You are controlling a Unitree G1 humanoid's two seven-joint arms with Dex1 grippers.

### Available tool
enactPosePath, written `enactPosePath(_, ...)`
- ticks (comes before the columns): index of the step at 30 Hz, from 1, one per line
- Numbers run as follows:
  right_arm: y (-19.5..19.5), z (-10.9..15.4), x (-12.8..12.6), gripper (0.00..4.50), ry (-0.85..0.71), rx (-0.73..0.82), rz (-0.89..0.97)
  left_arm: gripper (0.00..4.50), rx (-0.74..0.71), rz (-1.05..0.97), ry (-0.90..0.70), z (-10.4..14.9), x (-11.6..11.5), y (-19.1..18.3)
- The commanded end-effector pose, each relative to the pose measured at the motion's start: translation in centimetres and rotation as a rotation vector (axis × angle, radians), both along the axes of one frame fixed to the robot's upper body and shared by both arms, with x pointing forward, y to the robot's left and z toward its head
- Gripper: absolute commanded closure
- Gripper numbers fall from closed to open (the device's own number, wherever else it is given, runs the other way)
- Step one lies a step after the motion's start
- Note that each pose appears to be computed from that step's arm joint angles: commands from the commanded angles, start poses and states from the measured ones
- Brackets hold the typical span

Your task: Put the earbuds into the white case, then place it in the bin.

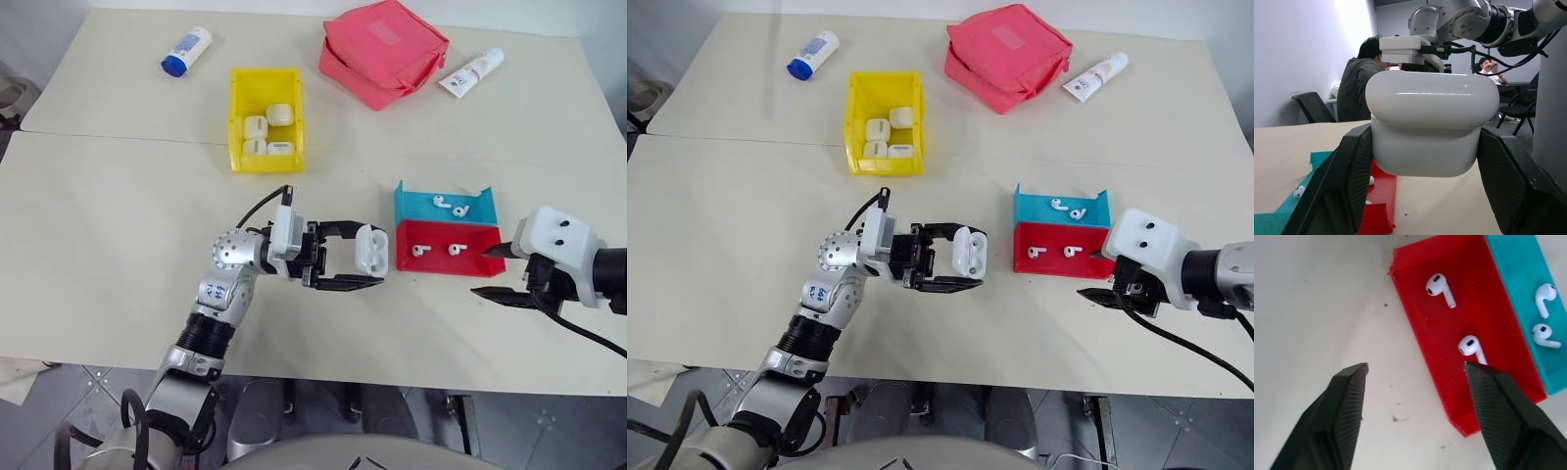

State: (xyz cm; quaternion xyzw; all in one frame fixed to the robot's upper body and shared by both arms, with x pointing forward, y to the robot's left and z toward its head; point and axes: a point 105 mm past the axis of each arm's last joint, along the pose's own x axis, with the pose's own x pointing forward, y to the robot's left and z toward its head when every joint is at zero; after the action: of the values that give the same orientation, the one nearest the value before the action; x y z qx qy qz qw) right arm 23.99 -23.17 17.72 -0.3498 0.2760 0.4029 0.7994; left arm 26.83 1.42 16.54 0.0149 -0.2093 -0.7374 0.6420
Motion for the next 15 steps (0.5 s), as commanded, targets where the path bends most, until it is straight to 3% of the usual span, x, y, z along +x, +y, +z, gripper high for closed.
enactPosePath(1,-0.6,0.2,0.1,1.24,-0.001,-0.073,0.019,1.7,-0.024,-0.009,-0.034,0.6,-0.6,0.0)
enactPosePath(3,-0.7,0.1,0.1,1.62,0.0,-0.082,0.021,1.7,-0.024,-0.008,-0.034,0.6,-0.7,0.0)
enactPosePath(6,-0.8,0.1,0.3,2.64,-0.001,-0.092,0.031,1.7,-0.023,-0.004,-0.037,0.6,-0.6,0.0)
enactPosePath(15,-0.4,-0.6,1.8,2.64,-0.003,-0.205,0.144,1.7,-0.025,0.03,-0.046,0.5,-0.4,0.3)
